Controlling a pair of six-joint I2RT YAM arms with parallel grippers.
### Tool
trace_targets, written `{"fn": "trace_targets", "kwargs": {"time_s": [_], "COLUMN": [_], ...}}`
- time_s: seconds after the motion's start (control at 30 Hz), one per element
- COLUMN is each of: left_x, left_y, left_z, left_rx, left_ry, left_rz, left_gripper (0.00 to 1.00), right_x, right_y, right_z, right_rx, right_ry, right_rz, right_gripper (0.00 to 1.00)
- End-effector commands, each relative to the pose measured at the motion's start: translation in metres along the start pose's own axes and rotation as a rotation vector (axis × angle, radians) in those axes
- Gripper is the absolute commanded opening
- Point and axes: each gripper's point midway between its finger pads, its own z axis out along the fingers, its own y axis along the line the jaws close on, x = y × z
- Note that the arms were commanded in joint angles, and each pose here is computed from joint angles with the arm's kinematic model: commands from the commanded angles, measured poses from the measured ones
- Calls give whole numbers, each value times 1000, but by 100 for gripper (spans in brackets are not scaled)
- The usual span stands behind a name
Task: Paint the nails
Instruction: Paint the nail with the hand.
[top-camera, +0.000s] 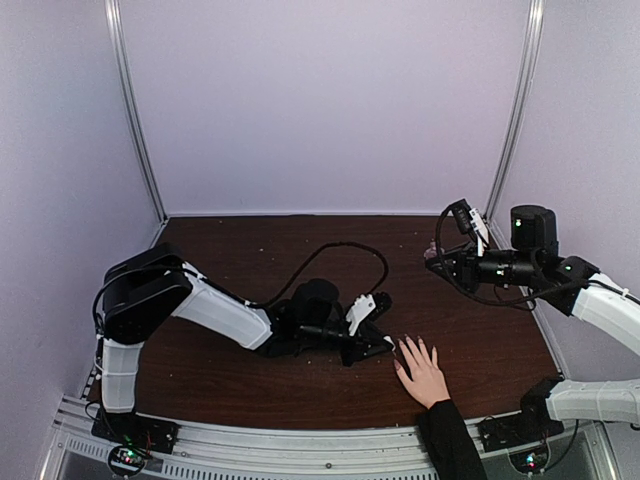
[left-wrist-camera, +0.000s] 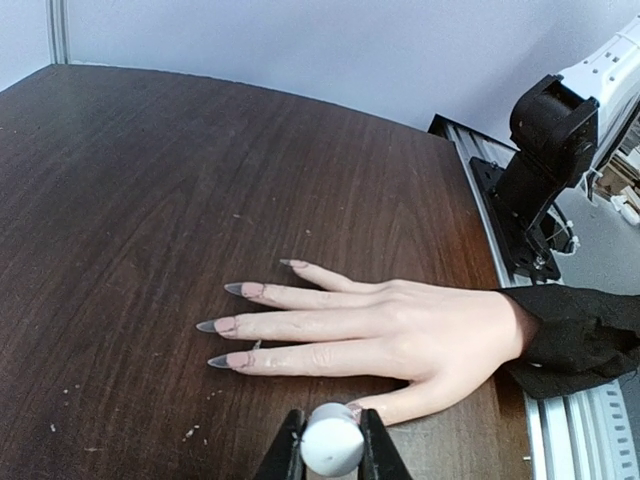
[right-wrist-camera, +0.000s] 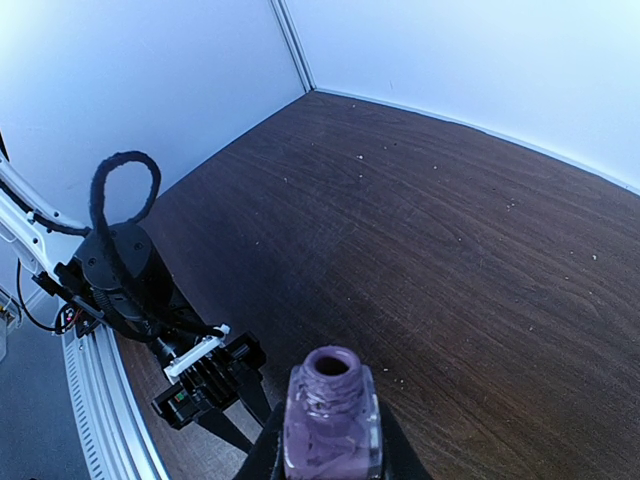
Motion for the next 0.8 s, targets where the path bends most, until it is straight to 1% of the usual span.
{"fn": "trace_targets", "kwargs": {"time_s": [0.0, 0.27, 0.77], "left_x": [-19, -5, 1], "left_y": [-10, -14, -11], "left_z": [-6, 3, 15], "left_rx": [57, 88, 97], "left_ry": [-52, 3, 34], "left_rz": [21, -1, -18], "left_gripper": [0, 0, 0], "right_x": [-7, -7, -7], "right_y": [0, 0, -1], "right_z": [-1, -1, -2], "right_rx": [-2, -3, 3], "right_ry": [-30, -31, -32], "right_rz": [-5, -6, -7], "right_gripper": [0, 0, 0]}}
